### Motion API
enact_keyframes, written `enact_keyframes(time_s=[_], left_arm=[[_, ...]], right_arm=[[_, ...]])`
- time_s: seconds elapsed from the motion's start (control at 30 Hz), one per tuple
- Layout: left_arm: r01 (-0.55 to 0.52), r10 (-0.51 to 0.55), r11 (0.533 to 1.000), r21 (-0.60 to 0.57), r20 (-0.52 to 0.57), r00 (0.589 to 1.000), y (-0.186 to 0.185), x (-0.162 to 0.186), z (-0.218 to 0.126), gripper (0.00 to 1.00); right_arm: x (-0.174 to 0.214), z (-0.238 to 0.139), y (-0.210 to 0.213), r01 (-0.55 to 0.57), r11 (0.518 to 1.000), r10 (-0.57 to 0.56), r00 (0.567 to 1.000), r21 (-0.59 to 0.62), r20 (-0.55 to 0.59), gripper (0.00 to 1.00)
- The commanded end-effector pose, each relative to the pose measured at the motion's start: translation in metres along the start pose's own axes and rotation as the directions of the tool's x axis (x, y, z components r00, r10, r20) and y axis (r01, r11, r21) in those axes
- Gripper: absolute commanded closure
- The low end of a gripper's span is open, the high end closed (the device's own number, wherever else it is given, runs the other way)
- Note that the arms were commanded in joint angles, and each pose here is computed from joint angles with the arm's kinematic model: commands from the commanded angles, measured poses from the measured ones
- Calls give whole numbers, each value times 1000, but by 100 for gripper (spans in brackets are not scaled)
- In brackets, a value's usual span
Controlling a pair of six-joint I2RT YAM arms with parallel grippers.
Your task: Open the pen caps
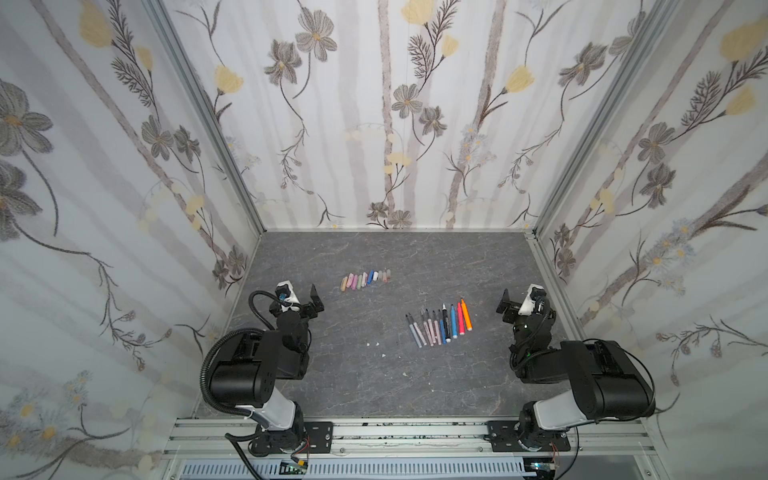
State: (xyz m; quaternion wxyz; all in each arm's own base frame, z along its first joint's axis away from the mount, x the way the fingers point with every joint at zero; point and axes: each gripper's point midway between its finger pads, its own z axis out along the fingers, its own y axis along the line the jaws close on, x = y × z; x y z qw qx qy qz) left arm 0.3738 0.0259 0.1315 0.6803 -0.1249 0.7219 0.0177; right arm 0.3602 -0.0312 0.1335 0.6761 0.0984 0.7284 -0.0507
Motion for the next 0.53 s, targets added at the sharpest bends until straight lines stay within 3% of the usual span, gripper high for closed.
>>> enact_keyframes(time_s=[0.0, 0.5], left_arm=[[-40, 41, 998, 47, -15, 999, -10, 2, 3, 0], [-52, 54, 996, 78, -25, 998, -16, 4, 4, 0]], right_arm=[[-3, 2, 7, 6, 999, -5, 1000, -34, 8, 0], [-4, 1, 8, 5, 999, -5, 1000, -38, 14, 0]])
